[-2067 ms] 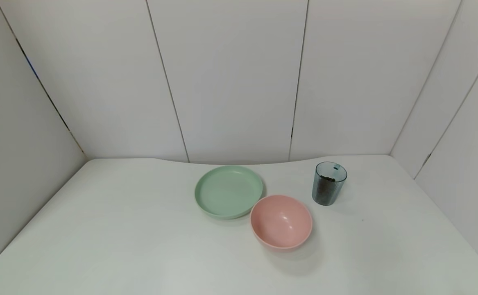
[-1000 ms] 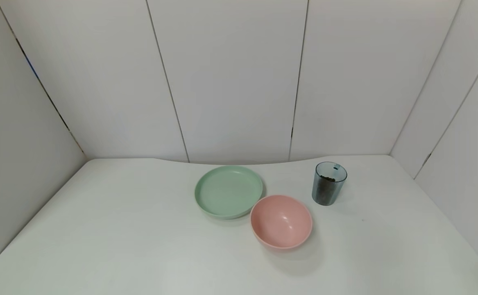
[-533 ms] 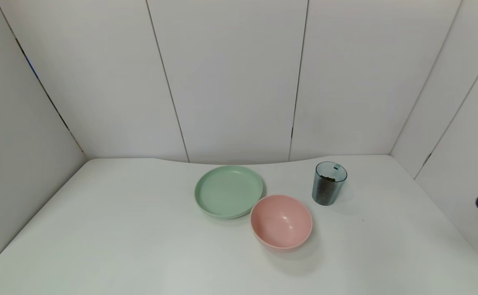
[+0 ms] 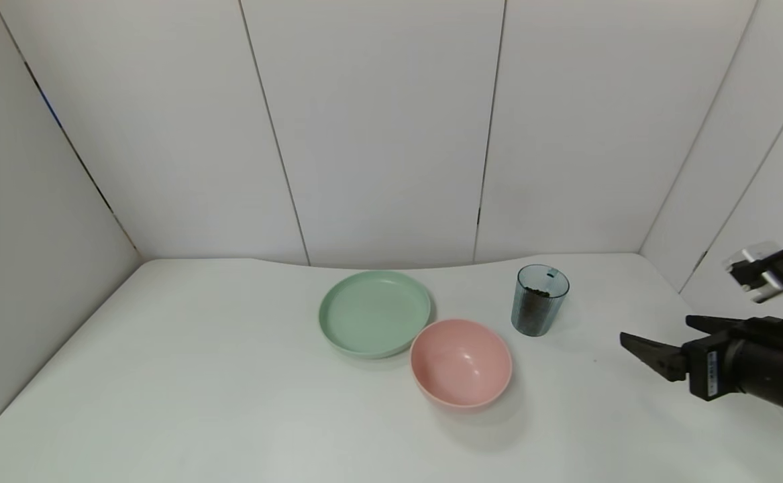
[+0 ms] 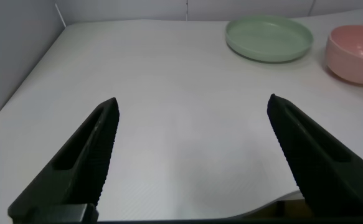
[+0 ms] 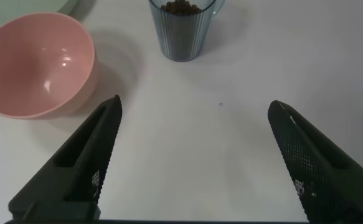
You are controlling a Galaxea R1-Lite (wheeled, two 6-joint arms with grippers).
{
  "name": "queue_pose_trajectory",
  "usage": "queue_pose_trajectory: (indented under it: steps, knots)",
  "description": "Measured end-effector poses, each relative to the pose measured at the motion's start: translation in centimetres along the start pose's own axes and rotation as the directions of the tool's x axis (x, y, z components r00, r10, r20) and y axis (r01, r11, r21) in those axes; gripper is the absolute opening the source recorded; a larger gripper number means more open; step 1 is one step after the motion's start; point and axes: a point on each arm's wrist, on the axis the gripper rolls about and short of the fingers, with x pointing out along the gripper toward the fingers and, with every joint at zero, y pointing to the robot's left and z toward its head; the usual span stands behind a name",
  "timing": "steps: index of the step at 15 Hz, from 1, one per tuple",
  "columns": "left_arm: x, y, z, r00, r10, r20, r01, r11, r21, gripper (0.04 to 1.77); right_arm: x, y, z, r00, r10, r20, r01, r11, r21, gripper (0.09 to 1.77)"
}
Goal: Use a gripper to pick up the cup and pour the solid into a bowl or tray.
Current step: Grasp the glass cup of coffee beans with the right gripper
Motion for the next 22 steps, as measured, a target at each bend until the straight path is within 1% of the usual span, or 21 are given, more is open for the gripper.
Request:
queue_pose_trajectory:
  steps: [2,5,7,11,12,16,19,22]
  knots:
    - [0.0,0.0,0.0,1.0,0.0,0.0,0.0,1.0,0.0,1.72,2.6,0.7,-1.4,1.0,0.012,-0.025,-0.012,1.0,-0.012,1.71]
    - [0.0,0.0,0.0,1.0,0.0,0.0,0.0,1.0,0.0,1.72,6.0,1.3,-3.3,0.999,0.019,-0.034,-0.02,1.0,-0.021,1.71]
    - [0.0,0.0,0.0,1.0,0.0,0.0,0.0,1.0,0.0,1.72,7.8,1.6,-4.3,0.999,0.021,-0.026,-0.022,1.0,-0.022,1.71]
    - [0.0,0.0,0.0,1.0,0.0,0.0,0.0,1.0,0.0,1.72,10.4,2.5,-6.2,0.999,0.037,-0.038,-0.038,0.999,-0.032,1.71]
    - [0.0,0.0,0.0,1.0,0.0,0.0,0.0,1.0,0.0,1.72,11.0,2.6,-6.5,0.999,0.031,-0.035,-0.032,0.999,-0.034,1.71]
    - [0.0,0.0,0.0,1.0,0.0,0.0,0.0,1.0,0.0,1.72,13.3,2.8,-6.9,0.999,0.027,0.029,-0.026,0.999,-0.033,1.71]
    - [0.0,0.0,0.0,1.0,0.0,0.0,0.0,1.0,0.0,1.72,15.1,2.8,-7.1,0.998,0.005,0.057,-0.004,1.0,-0.027,1.71]
    - [0.0,0.0,0.0,1.0,0.0,0.0,0.0,1.0,0.0,1.72,16.7,2.7,-6.9,0.996,-0.029,0.082,0.031,0.999,-0.018,1.71]
